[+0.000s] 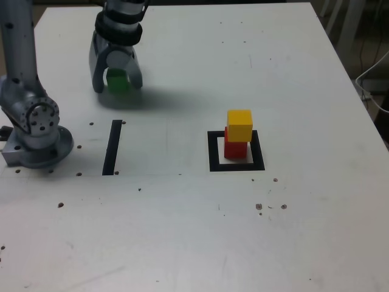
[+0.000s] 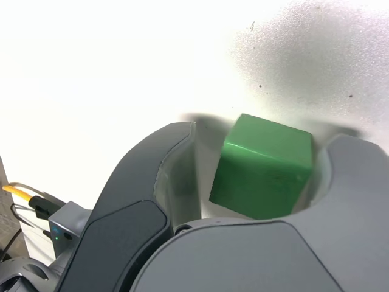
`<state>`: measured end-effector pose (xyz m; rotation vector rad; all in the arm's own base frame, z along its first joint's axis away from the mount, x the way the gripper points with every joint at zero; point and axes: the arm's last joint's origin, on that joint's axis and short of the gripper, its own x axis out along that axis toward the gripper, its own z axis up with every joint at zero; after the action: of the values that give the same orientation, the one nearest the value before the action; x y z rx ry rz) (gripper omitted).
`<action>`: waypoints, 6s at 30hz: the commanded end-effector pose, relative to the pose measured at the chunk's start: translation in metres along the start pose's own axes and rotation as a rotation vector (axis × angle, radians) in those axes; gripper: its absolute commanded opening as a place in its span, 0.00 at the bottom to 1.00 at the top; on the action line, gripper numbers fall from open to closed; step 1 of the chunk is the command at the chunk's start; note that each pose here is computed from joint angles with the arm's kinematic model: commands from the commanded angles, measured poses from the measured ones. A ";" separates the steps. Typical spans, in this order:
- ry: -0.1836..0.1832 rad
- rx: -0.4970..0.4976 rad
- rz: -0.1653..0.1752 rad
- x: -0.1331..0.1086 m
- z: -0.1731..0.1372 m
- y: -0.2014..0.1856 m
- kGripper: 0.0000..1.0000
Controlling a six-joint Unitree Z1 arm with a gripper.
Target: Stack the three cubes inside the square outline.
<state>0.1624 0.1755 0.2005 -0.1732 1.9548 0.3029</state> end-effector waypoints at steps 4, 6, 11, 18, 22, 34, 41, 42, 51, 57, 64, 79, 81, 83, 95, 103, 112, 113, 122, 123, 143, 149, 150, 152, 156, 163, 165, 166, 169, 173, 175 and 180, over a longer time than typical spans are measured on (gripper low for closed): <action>-0.013 0.012 0.003 -0.004 0.001 -0.003 0.32; -0.015 0.015 0.003 -0.005 0.001 -0.003 0.32; -0.020 0.019 0.005 -0.008 0.001 -0.005 0.32; -0.030 0.031 0.003 -0.012 0.002 -0.009 0.32; -0.037 0.038 0.005 -0.015 0.002 -0.012 0.32; -0.123 0.154 0.017 -0.064 0.010 -0.053 0.32; -0.150 0.208 0.031 -0.092 0.015 -0.079 0.31; -0.152 0.215 0.034 -0.096 0.016 -0.083 0.31; -0.169 0.288 0.064 -0.132 0.023 -0.119 0.31; -0.173 0.329 0.078 -0.148 0.030 -0.139 0.31; -0.178 0.378 0.091 -0.167 0.037 -0.164 0.31; -0.168 0.457 0.090 -0.184 0.066 -0.214 0.31; -0.174 0.464 0.090 -0.186 0.068 -0.219 0.31; -0.179 0.470 0.090 -0.187 0.070 -0.223 0.31; -0.174 0.487 0.070 -0.185 0.082 -0.239 0.31; -0.165 0.488 0.063 -0.182 0.087 -0.243 0.31; -0.154 0.488 0.063 -0.179 0.090 -0.245 0.31; -0.153 0.488 0.064 -0.178 0.091 -0.245 0.31; -0.153 0.496 0.064 -0.177 0.093 -0.245 0.73; -0.153 0.497 0.064 -0.177 0.093 -0.246 0.78; -0.185 0.499 0.069 -0.186 0.075 -0.238 0.94; -0.209 0.495 0.076 -0.194 0.048 -0.226 0.99; -0.207 0.493 0.077 -0.193 0.044 -0.224 0.99; -0.198 0.486 0.078 -0.191 0.036 -0.219 1.00; -0.173 0.465 0.073 -0.184 0.021 -0.209 1.00; -0.132 0.426 0.069 -0.170 -0.007 -0.191 1.00; -0.127 0.415 0.068 -0.166 -0.015 -0.186 1.00; -0.125 0.410 0.068 -0.164 -0.018 -0.183 1.00; -0.114 0.394 0.069 -0.156 -0.029 -0.174 1.00; -0.103 0.384 0.070 -0.146 -0.045 -0.167 1.00; -0.100 0.383 0.070 -0.141 -0.052 -0.164 1.00; -0.094 0.375 0.063 -0.126 -0.065 -0.159 1.00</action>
<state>0.2011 0.0015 0.3199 0.1518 1.8870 -0.0221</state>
